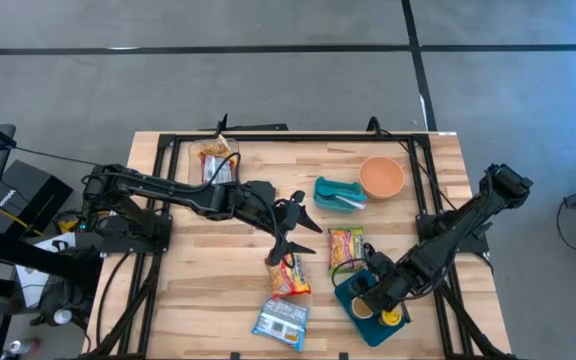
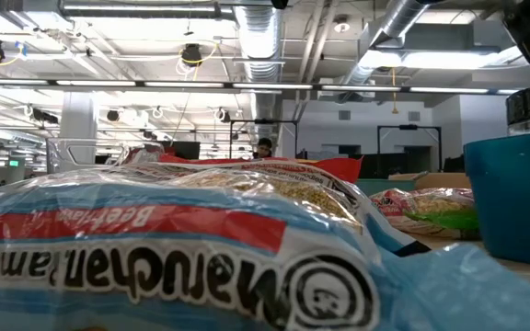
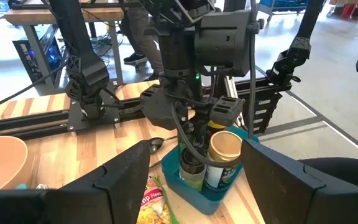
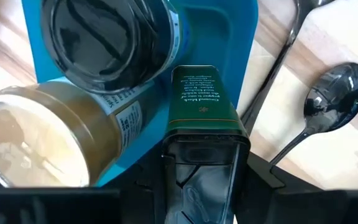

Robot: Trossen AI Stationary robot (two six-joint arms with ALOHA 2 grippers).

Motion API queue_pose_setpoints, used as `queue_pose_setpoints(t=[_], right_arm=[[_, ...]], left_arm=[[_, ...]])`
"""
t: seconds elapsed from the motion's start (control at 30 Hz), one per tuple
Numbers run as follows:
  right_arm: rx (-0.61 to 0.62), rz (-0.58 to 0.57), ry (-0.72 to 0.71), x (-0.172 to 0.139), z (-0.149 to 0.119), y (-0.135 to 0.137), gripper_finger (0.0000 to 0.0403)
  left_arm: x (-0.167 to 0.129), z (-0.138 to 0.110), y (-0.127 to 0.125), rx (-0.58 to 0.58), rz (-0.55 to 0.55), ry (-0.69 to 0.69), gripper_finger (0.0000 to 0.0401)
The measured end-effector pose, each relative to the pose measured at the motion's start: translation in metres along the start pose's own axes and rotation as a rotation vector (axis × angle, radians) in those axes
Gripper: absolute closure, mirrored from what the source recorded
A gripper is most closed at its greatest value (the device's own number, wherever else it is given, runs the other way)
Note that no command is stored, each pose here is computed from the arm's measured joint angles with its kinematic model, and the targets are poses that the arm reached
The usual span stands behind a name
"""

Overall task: Pick & Place Food Item
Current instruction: Put the green seasoning can into the blue bin

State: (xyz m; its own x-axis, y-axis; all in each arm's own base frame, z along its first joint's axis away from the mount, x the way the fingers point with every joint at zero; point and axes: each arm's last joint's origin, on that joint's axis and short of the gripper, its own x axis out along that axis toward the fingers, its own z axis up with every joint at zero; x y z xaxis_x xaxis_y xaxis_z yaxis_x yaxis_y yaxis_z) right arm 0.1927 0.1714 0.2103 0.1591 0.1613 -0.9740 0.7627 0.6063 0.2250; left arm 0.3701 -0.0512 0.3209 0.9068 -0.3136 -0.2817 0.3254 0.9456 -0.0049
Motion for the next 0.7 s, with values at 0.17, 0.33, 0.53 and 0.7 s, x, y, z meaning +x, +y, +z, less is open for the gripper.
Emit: queue_pose_setpoints(t=[0.17, 0.33, 0.53, 0.7], right_arm=[[0.008, 0.0, 0.009, 0.0, -0.0002, 0.0, 0.0278], [0.008, 0.004, 0.012, 0.0, -0.0003, 0.0005, 0.0261], [0.008, 0.005, 0.012, 0.0, -0.0003, 0.0005, 0.0247], [0.008, 0.005, 0.012, 0.0, -0.0003, 0.0005, 0.0249]], left_arm=[[0.0, -0.0001, 0.0006, 0.0, 0.02, 0.001, 0.0155], [0.0, -0.0001, 0.0007, 0.0, 0.023, 0.002, 0.0155], [-0.0001, 0.0, 0.0009, 0.0, 0.027, 0.001, 0.0155], [0.0, -0.0001, 0.0008, 0.0, 0.027, 0.002, 0.0155]])
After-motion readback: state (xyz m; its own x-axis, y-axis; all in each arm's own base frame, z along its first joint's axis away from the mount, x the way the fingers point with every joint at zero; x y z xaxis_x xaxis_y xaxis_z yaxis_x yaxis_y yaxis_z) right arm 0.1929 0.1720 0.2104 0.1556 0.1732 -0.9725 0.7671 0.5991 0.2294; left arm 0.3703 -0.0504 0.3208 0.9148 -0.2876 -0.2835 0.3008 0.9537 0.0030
